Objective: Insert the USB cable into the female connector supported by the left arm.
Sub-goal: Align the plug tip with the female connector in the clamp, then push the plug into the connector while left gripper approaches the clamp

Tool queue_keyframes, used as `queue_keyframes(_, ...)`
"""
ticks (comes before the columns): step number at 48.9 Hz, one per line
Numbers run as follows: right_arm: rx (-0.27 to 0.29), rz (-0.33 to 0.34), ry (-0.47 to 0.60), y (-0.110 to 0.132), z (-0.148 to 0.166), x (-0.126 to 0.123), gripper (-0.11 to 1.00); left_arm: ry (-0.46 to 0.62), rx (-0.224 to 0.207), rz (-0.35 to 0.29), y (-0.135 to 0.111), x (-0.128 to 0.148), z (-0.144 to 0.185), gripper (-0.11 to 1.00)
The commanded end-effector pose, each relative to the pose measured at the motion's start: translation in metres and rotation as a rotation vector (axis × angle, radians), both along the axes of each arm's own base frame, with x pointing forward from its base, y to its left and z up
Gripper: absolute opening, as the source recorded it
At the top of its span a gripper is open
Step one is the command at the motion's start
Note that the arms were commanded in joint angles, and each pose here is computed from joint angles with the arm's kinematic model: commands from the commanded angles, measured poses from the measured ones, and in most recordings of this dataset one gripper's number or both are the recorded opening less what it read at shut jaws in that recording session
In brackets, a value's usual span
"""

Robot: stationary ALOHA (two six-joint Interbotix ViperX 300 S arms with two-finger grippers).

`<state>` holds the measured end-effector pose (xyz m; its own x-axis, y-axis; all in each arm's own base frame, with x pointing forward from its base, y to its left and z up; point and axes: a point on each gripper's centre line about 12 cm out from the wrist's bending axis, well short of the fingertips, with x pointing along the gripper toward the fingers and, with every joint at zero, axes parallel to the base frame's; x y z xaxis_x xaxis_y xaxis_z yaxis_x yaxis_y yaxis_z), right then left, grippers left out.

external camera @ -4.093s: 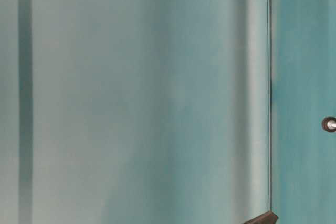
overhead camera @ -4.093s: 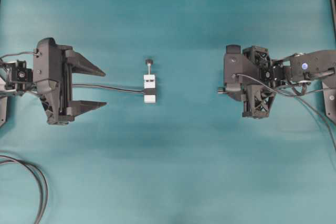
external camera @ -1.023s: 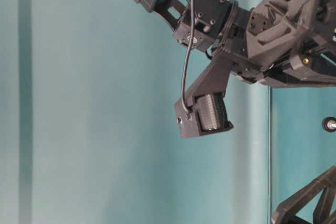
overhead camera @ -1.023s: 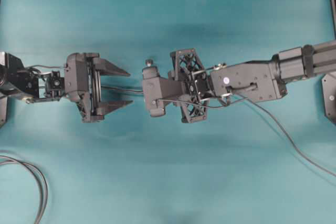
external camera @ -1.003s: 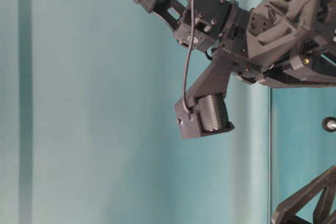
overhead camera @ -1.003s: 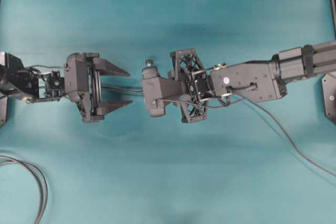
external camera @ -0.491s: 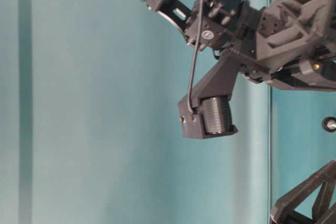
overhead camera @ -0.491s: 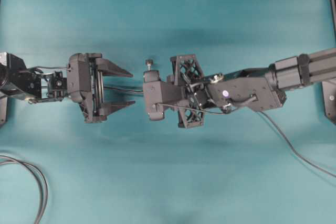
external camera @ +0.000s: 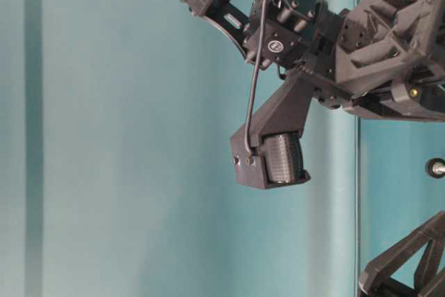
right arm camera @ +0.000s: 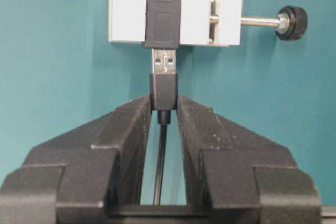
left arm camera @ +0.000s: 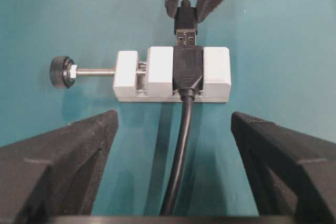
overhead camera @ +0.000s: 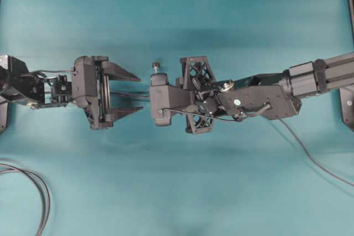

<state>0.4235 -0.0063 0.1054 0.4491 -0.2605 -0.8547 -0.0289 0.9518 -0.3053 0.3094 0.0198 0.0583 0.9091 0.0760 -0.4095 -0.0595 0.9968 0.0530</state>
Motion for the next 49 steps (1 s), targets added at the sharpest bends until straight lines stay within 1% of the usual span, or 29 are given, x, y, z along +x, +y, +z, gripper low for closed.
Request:
queue_keyframes(1, 0.002, -0.011, -0.046, -0.001, 0.014, 0.008, 0.20, -0.026, -0.011, 0.004, 0.000, 0.004, 0.005, 0.93)
queue_keyframes(18, 0.004, 0.005, -0.047, 0.007, 0.014, 0.008, 0.20, -0.030, -0.011, 0.004, 0.000, 0.006, 0.006, 0.93)
queue_keyframes(34, 0.003, 0.012, -0.053, 0.010, 0.013, 0.014, 0.20, -0.035, -0.010, 0.001, -0.001, 0.007, 0.007, 0.93)
queue_keyframes(40, -0.018, 0.026, -0.054, 0.009, 0.012, 0.017, 0.20, -0.030, -0.009, 0.000, -0.001, 0.007, 0.006, 0.93)
queue_keyframes(49, -0.041, 0.033, -0.073, 0.007, 0.015, 0.023, 0.20, 0.004, -0.006, 0.001, 0.000, 0.009, -0.008, 0.93)
